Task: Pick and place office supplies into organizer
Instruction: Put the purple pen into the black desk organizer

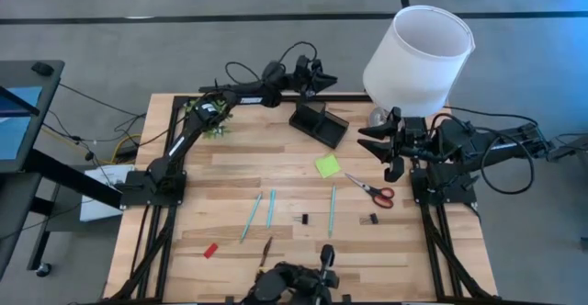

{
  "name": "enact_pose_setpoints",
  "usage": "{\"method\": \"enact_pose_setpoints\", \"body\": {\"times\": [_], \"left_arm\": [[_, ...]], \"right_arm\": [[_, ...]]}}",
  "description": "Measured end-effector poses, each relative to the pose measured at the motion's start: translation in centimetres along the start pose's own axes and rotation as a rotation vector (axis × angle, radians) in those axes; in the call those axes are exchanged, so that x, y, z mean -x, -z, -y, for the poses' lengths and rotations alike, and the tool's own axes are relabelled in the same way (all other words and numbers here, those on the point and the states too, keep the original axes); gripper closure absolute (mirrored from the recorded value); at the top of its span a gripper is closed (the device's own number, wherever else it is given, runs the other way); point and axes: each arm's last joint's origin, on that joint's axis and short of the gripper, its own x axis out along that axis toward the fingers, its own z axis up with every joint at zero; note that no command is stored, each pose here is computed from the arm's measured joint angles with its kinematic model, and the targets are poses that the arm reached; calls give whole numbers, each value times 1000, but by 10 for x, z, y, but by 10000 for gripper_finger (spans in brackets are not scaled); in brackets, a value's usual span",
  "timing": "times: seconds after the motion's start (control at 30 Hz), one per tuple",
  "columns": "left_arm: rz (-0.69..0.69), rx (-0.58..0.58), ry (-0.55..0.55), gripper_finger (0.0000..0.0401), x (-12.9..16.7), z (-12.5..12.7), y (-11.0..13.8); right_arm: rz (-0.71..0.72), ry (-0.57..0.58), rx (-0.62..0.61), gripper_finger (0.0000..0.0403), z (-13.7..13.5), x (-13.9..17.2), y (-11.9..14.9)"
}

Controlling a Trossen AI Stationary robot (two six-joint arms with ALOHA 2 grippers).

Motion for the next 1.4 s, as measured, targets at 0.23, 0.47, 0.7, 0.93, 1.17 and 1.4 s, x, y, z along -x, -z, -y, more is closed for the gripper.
{"method": "enact_pose_setpoints", "body": {"times": [0.23,0.47,0.7,0.93,1.17,1.4], "left_arm": [[-29,-30,81,382,-12,-6,-48],[-234,107,68,382,-6,-26,-62],[-351,218,70,382,-2,-32,-51],[-403,175,131,382,-10,-26,-39],[-390,50,152,382,-24,-17,-29],[-373,38,187,382,-23,-13,-18]], "right_arm": [[0,0,0,274,0,0,0],[-5,1,1,275,0,0,1],[-10,1,3,278,0,0,1],[-22,2,7,278,0,0,2],[-22,2,8,278,0,0,2],[-21,2,7,278,0,0,2]]}}
